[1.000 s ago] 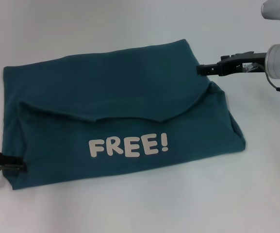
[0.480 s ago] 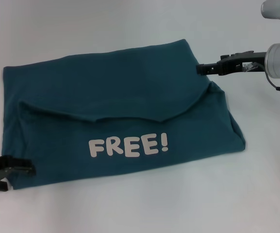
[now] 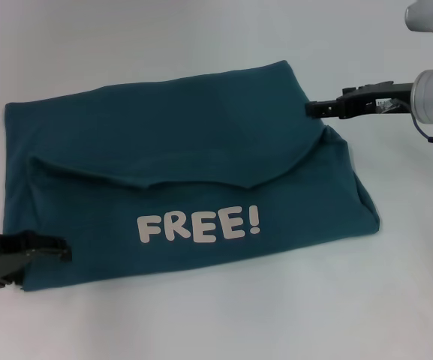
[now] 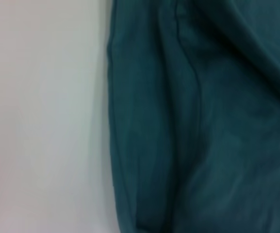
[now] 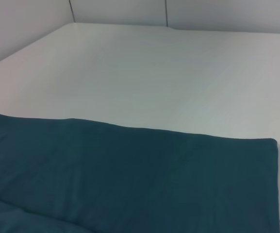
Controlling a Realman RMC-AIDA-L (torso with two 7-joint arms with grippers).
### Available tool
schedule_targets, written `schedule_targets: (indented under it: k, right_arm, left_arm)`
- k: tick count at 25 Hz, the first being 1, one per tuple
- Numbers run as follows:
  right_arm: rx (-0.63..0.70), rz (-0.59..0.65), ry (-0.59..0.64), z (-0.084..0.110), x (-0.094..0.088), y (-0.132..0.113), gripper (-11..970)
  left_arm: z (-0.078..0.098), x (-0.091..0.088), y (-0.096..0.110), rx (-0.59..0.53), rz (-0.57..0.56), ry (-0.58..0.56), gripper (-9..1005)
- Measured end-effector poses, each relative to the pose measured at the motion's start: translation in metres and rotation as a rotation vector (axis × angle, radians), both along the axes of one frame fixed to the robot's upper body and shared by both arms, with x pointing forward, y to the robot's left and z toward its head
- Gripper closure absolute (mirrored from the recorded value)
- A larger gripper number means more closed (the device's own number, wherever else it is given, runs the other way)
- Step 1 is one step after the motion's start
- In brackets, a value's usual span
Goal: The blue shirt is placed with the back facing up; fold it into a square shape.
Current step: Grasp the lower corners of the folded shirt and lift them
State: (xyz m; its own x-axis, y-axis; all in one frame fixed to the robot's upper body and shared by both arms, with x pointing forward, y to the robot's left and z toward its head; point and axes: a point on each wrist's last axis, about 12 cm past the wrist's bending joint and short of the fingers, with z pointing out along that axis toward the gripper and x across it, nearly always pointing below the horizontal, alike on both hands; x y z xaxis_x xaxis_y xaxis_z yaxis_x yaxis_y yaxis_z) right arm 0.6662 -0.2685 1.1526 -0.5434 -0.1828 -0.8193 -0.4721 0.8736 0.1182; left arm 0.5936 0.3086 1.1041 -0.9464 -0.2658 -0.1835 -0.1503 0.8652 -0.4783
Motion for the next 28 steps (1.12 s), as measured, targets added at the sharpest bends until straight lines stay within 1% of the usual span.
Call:
schedule_targets:
  k: [10, 15, 24, 28]
  right_arm:
    - [0.002, -0.006, 0.006, -0.0022, -0.0016, -0.0020, 30]
    - [0.009, -0.015, 0.011, -0.0027, -0.0022, -0.0031, 30]
    - [0.027, -0.035, 0.020, -0.0019, -0.0039, -0.0075, 30]
    - [0.027, -0.033, 0.017, -0.0001, -0.0044, -0.0078, 31]
  left_arm:
    - [0.0000, 0.0049, -0.0073, -0.005, -0.011, -0.014, 184]
    - [-0.0003, 0.0046, -0.0093, 0.004, -0.060, -0.027, 194]
    - [-0.0017, 0.0012, -0.0097, -0.003, -0.102, -0.038, 210]
    - [-0.0017, 0.0012, -0.0108, -0.002, -0.116, -0.040, 404]
